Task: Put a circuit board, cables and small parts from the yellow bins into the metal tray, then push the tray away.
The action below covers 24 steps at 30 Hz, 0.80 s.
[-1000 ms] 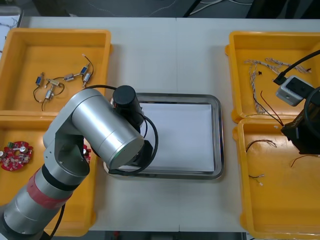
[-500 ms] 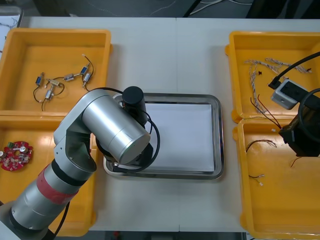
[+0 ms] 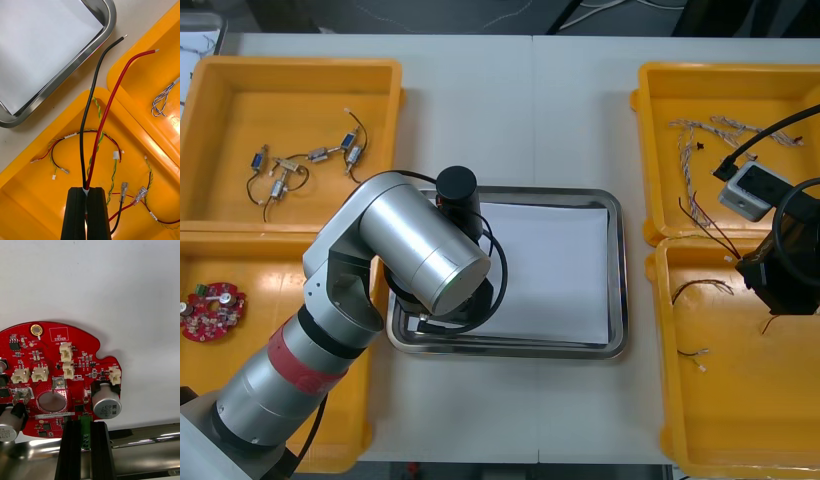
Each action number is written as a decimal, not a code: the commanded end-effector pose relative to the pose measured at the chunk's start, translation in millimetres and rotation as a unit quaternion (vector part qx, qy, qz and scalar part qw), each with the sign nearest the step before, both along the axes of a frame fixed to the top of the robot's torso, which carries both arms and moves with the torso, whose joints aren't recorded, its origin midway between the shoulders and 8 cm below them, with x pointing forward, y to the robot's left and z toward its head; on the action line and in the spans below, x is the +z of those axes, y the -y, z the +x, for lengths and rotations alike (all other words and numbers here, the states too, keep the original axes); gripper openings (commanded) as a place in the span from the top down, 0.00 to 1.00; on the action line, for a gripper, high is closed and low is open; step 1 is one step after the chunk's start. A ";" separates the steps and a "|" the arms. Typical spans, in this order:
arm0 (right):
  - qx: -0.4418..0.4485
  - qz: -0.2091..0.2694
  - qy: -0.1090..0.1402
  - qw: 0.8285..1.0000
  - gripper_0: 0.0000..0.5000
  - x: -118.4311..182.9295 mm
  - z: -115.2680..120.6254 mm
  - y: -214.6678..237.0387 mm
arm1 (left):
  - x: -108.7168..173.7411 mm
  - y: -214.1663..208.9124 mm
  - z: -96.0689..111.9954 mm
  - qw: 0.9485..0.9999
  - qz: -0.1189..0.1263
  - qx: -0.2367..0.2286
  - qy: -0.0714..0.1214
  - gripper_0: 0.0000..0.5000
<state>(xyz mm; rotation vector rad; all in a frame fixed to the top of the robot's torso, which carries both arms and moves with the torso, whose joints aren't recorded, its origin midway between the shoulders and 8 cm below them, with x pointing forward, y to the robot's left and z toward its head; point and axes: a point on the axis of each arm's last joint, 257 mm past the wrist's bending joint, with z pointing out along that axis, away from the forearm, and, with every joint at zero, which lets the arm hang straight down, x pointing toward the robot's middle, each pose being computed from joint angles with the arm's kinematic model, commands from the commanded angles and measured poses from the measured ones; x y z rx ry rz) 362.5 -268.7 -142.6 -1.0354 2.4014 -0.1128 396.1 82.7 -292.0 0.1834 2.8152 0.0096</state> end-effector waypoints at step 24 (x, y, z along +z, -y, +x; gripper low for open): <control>0.018 -0.026 0.023 0.999 1.00 14.3 2.8 0.2 | 78.5 25.3 8.4 0.995 -0.065 -0.026 0.069 0.18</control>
